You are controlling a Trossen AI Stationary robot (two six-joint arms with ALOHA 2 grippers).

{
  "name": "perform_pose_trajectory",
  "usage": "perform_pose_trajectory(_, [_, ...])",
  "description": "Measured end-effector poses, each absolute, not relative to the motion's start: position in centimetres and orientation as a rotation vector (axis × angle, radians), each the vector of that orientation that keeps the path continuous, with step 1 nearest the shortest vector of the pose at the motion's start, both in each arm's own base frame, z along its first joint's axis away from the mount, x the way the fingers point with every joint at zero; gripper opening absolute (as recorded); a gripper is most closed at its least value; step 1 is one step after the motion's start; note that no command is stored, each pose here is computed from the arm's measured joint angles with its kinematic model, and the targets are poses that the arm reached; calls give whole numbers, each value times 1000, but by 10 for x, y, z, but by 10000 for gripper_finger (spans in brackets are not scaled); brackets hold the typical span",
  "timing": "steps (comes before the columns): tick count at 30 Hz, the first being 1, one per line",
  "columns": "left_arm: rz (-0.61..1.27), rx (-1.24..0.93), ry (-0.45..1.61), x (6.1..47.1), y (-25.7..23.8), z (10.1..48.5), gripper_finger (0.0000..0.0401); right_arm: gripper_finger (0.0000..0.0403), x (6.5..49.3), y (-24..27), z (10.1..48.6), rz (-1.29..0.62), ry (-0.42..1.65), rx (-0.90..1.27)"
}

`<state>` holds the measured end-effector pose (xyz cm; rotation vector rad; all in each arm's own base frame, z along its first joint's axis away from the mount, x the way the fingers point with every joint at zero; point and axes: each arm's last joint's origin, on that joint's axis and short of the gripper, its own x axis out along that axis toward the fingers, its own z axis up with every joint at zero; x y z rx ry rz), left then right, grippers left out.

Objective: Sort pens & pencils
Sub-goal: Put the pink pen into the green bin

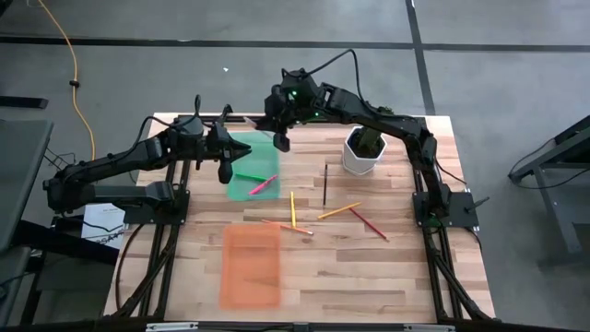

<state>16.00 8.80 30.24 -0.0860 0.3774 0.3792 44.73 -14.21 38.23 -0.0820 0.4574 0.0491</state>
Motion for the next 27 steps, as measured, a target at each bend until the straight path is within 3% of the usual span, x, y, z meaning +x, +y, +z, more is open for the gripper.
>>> perform_pose_trajectory(10, [479,-51,353,160,91,306,47,16,447,-139,395,105,362,-16])
perform_pose_trajectory(27, [461,-56,167,164,93,322,47,16,449,-129,402,148,313,-28])
